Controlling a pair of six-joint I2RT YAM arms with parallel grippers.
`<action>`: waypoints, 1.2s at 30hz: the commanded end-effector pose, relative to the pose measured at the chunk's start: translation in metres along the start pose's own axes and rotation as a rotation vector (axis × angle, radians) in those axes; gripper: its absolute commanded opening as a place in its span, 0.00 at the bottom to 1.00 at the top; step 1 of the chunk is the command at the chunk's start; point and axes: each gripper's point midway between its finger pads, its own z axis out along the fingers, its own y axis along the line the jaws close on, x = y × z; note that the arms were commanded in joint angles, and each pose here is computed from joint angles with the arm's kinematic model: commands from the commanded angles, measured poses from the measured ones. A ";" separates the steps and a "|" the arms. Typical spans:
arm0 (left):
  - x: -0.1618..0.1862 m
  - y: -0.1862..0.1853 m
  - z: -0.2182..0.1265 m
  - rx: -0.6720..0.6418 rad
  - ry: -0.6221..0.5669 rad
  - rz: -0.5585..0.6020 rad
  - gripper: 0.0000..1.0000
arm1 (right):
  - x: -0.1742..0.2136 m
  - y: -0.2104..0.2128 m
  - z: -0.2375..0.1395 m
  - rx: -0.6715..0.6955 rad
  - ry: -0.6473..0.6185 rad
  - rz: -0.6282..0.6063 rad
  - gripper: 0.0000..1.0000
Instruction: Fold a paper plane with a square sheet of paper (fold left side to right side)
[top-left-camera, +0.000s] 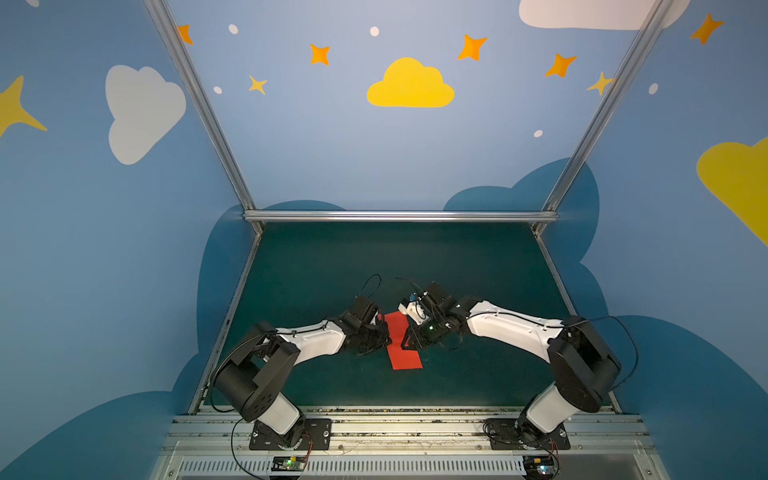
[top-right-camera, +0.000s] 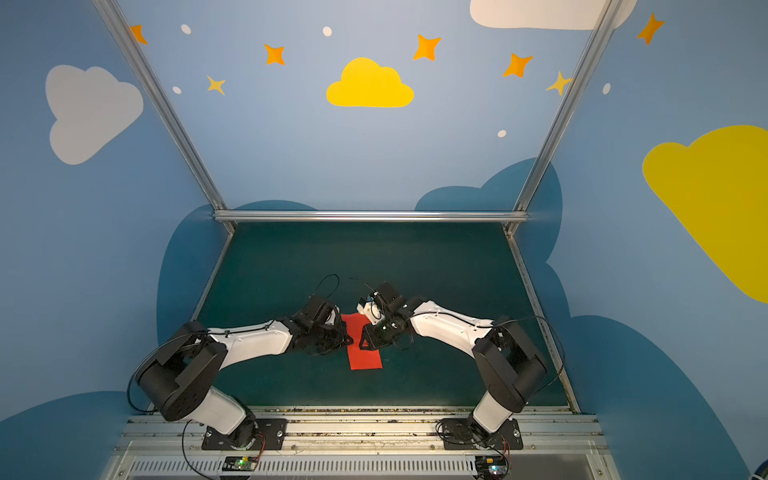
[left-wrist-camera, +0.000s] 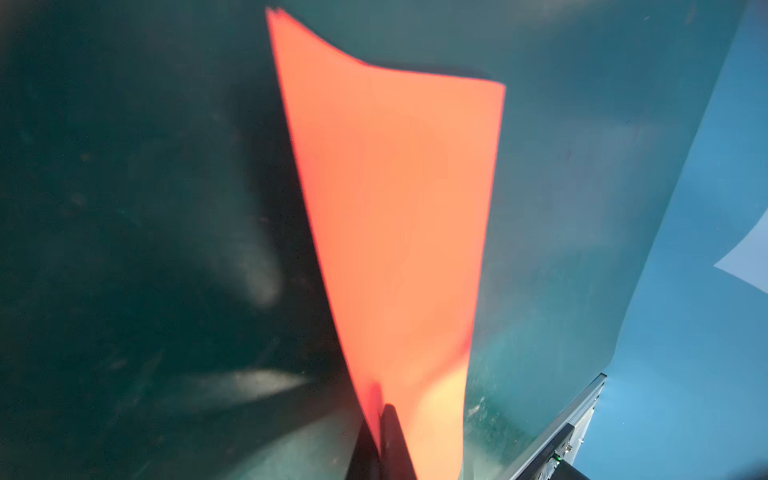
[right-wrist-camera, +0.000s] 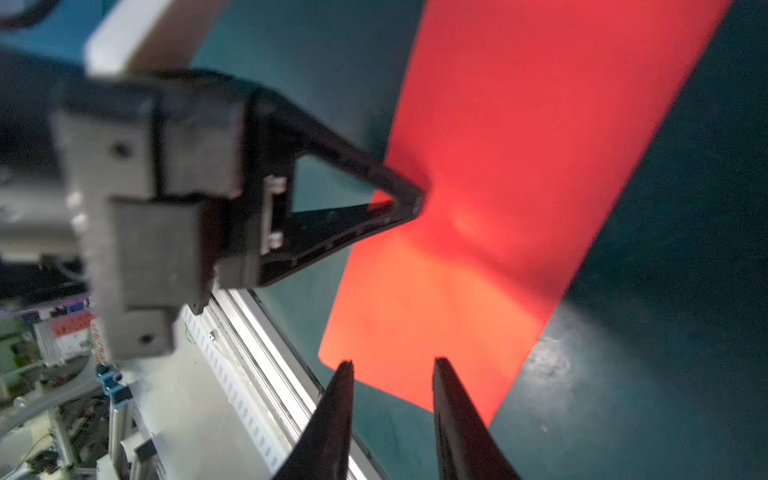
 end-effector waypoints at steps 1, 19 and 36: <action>0.002 0.004 0.000 -0.018 0.032 -0.008 0.03 | 0.020 -0.002 0.004 0.118 0.009 -0.059 0.40; 0.002 0.007 -0.002 0.000 0.065 -0.022 0.03 | 0.020 0.016 0.042 0.363 -0.133 -0.269 0.67; 0.006 0.009 -0.003 -0.006 0.078 -0.016 0.03 | 0.014 0.014 0.043 0.481 -0.161 -0.276 0.62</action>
